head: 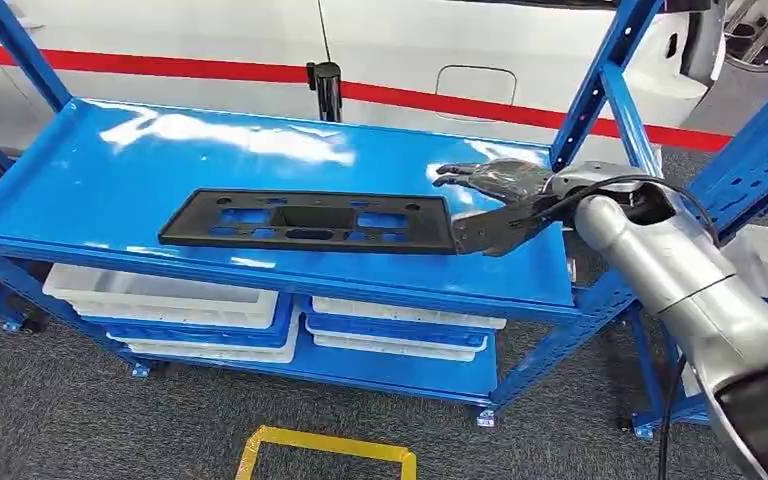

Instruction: Take the parts from the cabinet and place them on the table.

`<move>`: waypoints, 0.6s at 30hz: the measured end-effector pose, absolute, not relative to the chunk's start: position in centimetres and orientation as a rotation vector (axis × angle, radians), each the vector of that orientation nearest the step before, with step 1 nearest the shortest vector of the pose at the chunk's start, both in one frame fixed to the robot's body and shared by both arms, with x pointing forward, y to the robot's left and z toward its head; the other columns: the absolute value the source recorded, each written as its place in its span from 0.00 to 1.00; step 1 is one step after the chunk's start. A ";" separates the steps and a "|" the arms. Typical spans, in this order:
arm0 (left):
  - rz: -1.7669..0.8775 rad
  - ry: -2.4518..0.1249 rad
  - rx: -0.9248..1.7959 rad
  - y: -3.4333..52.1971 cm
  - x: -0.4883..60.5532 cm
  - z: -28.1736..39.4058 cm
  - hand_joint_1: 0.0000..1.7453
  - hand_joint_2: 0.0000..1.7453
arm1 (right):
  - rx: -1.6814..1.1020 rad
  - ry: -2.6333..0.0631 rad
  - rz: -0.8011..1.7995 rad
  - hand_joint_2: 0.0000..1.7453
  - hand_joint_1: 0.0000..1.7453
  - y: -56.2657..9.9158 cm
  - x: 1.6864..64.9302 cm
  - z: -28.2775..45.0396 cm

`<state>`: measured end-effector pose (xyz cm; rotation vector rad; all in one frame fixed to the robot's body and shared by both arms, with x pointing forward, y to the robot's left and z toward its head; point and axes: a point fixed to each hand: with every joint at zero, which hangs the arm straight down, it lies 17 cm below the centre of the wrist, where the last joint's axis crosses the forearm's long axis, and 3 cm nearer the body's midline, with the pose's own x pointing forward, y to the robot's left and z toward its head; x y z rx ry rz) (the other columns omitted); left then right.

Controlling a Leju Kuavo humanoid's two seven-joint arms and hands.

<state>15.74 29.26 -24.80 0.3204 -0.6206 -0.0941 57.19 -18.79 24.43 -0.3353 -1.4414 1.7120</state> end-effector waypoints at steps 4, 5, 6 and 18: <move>-0.085 -0.618 0.325 29.5 15.7 -24.8 0.00 1.00 | -0.407 -1.440 1.775 1.00 0.00 -17.8 56.7 23.9; -0.081 -0.618 0.326 29.6 15.7 -24.8 0.00 1.00 | -0.449 -1.444 1.803 1.00 0.00 -17.2 56.4 23.5; -0.080 -0.617 0.327 29.6 15.7 -24.8 0.00 1.00 | -0.473 -1.447 1.821 1.00 0.00 -16.7 56.0 22.9; -0.075 -0.615 0.330 29.7 15.7 -24.8 0.00 1.00 | -0.463 -1.444 1.923 1.00 0.00 -14.6 53.3 20.3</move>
